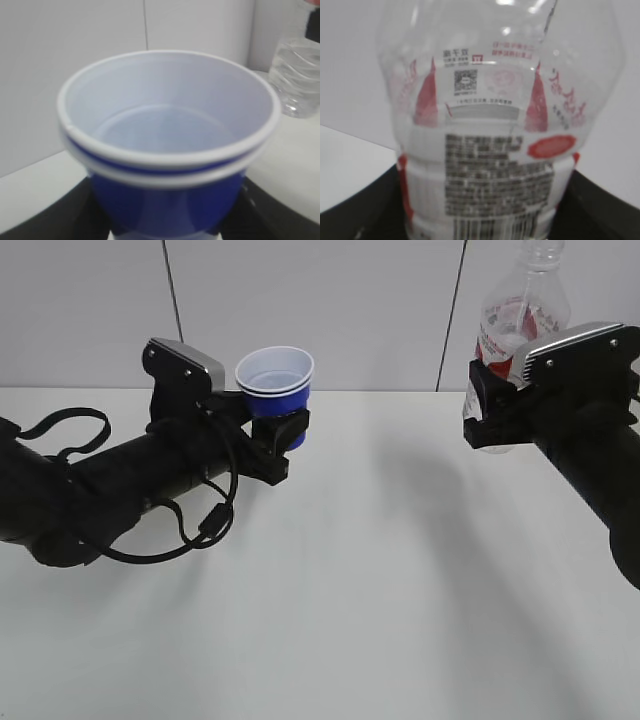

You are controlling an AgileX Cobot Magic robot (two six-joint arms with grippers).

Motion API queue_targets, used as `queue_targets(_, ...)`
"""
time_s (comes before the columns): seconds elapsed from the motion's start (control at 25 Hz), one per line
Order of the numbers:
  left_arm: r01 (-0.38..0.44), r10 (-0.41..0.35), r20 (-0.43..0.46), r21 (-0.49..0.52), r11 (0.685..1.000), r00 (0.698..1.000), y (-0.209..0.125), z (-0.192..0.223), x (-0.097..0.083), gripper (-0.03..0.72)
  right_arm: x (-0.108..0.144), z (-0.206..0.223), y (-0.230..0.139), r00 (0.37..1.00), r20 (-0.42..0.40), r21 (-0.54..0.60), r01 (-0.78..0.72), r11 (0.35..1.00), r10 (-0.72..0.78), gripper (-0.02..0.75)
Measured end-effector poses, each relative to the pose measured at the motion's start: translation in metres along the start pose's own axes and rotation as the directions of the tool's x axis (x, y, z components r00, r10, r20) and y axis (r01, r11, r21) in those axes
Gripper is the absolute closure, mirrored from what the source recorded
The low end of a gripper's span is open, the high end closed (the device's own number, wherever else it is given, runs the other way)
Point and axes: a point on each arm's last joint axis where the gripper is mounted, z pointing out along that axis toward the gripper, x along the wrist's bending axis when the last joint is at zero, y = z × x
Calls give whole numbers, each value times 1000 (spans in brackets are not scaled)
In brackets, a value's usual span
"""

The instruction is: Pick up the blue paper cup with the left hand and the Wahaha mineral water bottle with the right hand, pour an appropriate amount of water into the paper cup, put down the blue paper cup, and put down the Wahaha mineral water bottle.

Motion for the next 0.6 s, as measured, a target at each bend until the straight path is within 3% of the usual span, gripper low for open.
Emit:
queue_targets(0.2,-1,1,-117,-6,1000,993,8,-17,7,246,0,-9,-5,999,1,28,-44,999,44,253)
queue_targets(0.6,9,-34,-348,-73,997,937,21,-64,19,246,-8,-36,-8,990,63,79,-128,989,123,253)
